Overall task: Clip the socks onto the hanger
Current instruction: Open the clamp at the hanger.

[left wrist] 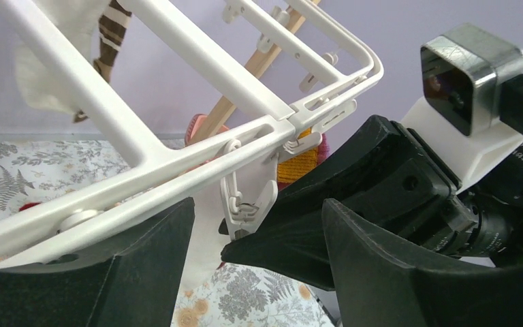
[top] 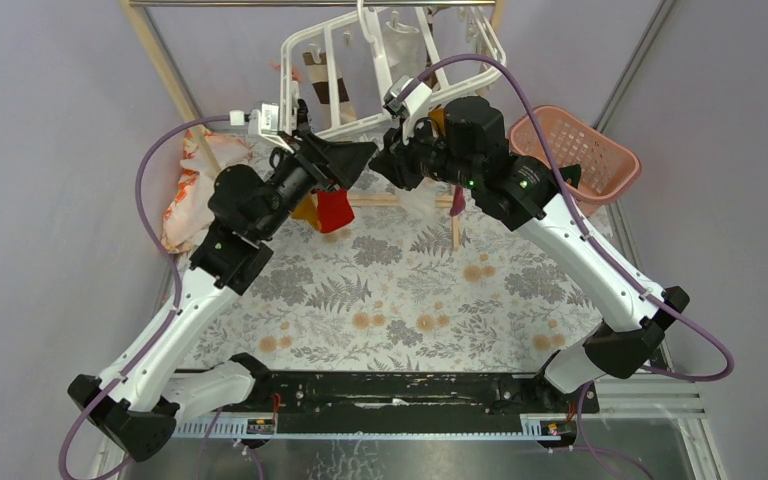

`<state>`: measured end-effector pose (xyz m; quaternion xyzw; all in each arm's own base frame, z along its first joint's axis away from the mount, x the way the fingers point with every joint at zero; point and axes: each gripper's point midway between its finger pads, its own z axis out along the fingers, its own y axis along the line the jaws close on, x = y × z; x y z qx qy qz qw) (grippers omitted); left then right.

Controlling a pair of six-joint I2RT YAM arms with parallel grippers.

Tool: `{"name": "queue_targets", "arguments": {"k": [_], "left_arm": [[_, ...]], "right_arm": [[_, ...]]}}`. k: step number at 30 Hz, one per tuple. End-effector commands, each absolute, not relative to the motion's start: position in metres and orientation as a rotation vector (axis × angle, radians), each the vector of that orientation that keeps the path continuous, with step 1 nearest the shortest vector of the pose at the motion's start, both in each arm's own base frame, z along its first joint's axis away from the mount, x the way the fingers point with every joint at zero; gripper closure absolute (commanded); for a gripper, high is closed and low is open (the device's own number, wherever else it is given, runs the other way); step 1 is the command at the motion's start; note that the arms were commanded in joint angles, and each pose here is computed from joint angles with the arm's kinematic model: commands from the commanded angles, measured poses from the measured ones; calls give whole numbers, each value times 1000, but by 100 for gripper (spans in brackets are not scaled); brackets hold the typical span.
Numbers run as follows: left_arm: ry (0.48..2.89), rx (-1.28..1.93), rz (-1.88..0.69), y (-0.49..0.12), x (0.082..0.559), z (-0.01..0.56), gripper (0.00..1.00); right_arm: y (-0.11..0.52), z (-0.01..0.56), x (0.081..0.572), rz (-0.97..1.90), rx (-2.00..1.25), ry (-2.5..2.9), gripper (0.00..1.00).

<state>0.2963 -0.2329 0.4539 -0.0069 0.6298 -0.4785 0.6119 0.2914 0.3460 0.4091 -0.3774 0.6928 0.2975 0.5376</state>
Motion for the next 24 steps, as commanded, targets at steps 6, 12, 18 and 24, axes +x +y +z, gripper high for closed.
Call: {"name": "queue_targets", "arguments": {"k": [6, 12, 18, 24], "left_arm": [[1316, -54, -1025, -211, 299, 477, 28], [1343, -10, -1056, -226, 304, 474, 31], [1337, -15, -1044, -228, 308, 476, 34], [1305, -18, -1044, -224, 304, 486, 37]], "right_arm": [[343, 425, 260, 798, -947, 1620, 100], [344, 425, 260, 799, -953, 1624, 100], [344, 423, 259, 801, -962, 1624, 100], [346, 421, 260, 805, -964, 1626, 100]]}}
